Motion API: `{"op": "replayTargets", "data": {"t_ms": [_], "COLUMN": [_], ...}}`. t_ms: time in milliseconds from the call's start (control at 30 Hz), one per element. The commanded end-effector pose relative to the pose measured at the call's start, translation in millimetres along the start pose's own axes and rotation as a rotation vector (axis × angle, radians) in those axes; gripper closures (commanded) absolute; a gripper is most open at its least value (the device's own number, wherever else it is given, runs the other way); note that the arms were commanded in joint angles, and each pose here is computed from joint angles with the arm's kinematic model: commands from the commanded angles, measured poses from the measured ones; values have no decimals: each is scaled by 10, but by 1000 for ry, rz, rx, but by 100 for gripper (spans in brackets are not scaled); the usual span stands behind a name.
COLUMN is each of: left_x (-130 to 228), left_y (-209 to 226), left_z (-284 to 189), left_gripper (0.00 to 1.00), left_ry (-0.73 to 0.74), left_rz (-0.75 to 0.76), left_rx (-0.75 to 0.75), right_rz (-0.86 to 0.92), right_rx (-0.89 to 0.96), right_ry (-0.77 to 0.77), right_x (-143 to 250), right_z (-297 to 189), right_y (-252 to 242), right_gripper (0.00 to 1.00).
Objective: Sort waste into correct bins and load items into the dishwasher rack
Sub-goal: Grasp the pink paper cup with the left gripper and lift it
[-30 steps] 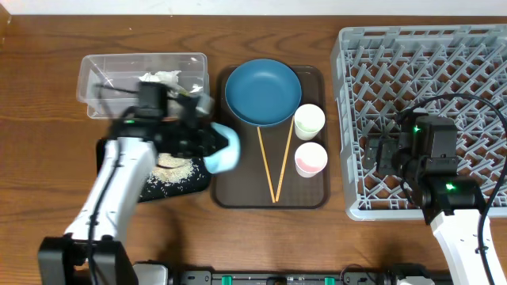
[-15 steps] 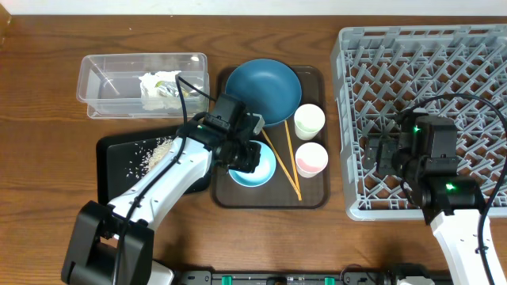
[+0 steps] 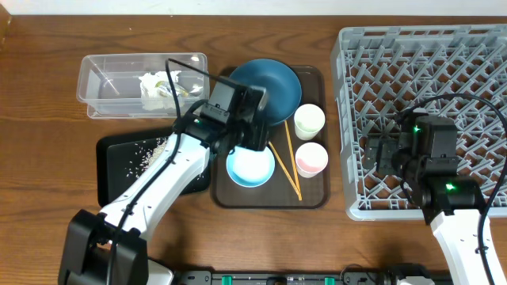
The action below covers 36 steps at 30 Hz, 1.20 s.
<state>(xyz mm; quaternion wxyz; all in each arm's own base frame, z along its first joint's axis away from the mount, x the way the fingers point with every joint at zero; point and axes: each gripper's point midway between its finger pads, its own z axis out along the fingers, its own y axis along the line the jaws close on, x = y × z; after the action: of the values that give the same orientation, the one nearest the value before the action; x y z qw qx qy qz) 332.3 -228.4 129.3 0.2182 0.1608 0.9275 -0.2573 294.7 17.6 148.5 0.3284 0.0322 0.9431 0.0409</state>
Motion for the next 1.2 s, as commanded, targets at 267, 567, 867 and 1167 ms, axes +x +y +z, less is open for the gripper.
{"op": "replayTargets", "data": {"t_ms": [267,567,867,1167], "left_x": [55,497,599,199], "left_y": [-545,-626,-561,-366], "left_z": [238,710,818,308], "left_gripper": [53,53,94,94], "left_ry": [5,161,200,74], "left_rz": [138,166,158,15], "left_rx": [75,69,50,22], "right_rz": [-14,-14,-14,-14], "right_rx": [-9,-9,-8,9], "right_ry": [-20,-20,-19,-26], "right_x": [-81,-80,-79,-93], "right_z": [-42,-42,-42,-42], "right_y": [29,29,28,-2], "right_gripper": [1,1,1,1]}}
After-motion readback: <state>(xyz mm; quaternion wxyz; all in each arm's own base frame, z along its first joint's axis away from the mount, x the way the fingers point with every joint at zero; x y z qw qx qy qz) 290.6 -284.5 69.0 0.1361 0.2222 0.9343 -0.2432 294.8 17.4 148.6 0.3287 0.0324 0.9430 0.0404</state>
